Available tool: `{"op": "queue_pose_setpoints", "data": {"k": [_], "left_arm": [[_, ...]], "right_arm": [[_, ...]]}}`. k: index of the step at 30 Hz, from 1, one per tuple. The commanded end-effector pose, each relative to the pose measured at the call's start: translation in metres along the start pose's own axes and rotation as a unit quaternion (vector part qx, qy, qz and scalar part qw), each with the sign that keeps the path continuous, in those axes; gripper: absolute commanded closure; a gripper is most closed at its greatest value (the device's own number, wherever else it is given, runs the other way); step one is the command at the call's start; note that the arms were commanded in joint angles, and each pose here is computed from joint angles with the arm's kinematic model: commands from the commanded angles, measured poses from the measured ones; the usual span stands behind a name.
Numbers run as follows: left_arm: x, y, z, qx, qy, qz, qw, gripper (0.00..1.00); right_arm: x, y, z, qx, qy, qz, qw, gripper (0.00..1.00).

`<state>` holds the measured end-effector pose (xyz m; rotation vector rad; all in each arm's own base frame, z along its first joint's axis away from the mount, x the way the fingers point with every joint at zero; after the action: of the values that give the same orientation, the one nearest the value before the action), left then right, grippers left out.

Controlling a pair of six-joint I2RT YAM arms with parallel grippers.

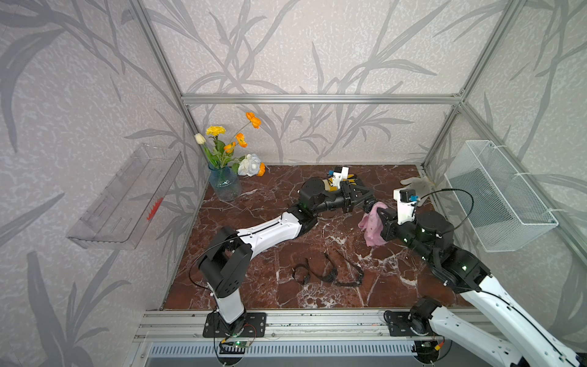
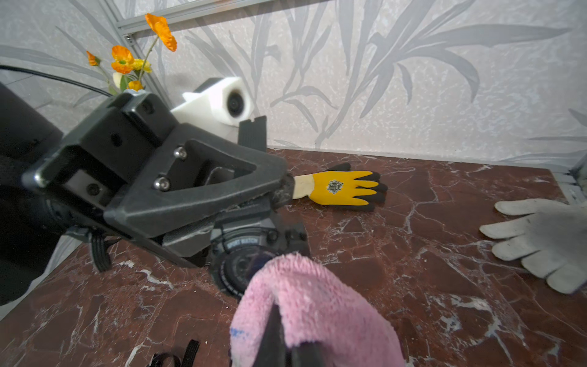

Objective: Wipe the watch dial
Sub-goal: Wipe the dirt from the watch dial.

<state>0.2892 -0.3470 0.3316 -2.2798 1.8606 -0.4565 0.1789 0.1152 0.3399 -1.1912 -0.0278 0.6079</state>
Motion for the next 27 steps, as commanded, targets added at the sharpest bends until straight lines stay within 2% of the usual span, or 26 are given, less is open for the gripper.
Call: {"op": "queue_pose_setpoints", "data": {"k": [1,4,8,11,14,17,20,24,27], "left_arm": [[0.002,0.010,-0.012,0.013,0.027,0.029,0.999,1.00],[0.002,0.011,-0.011,0.010,0.031,0.029,0.999,1.00],[0.000,0.012,-0.010,0.009,0.030,0.030,0.999,1.00],[0.000,0.012,-0.010,0.009,0.032,0.029,0.999,1.00],[0.000,0.012,-0.011,0.009,0.033,0.030,0.999,1.00],[0.000,0.012,-0.009,0.008,0.032,0.031,0.999,1.00],[0.001,0.012,-0.008,0.004,0.034,0.032,0.999,1.00],[0.000,0.013,-0.007,0.001,0.031,0.033,0.999,1.00],[0.000,0.013,-0.006,0.000,0.030,0.034,0.999,1.00]], "right_arm": [[0.003,-0.012,0.026,-0.019,-0.125,-0.007,0.992,1.00],[0.006,-0.011,0.030,-0.018,-0.142,0.002,0.990,1.00],[0.006,-0.014,0.009,-0.003,-0.019,-0.014,1.000,1.00],[0.003,-0.014,-0.009,0.007,0.087,-0.028,0.996,1.00],[0.005,-0.013,-0.014,-0.001,0.124,-0.014,0.992,1.00],[0.010,-0.012,-0.006,-0.003,0.081,0.002,0.997,1.00],[0.014,-0.010,0.009,-0.009,-0.014,0.010,1.000,1.00],[0.015,-0.003,0.028,-0.023,-0.135,0.028,0.990,1.00],[0.015,-0.001,0.029,-0.024,-0.146,0.035,0.988,1.00]]}}
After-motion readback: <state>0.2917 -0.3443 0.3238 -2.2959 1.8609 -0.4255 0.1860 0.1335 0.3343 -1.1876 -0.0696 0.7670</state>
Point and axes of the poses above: each gripper's point midway between its finger pads, its own x axis out along the fingers, its own z axis along the line the jaws close on, y = z × x, the point moved 9 cm from there along -x, back along the fingers, and after that the axes turned 11 degrees about x, right-handed, at the moved point
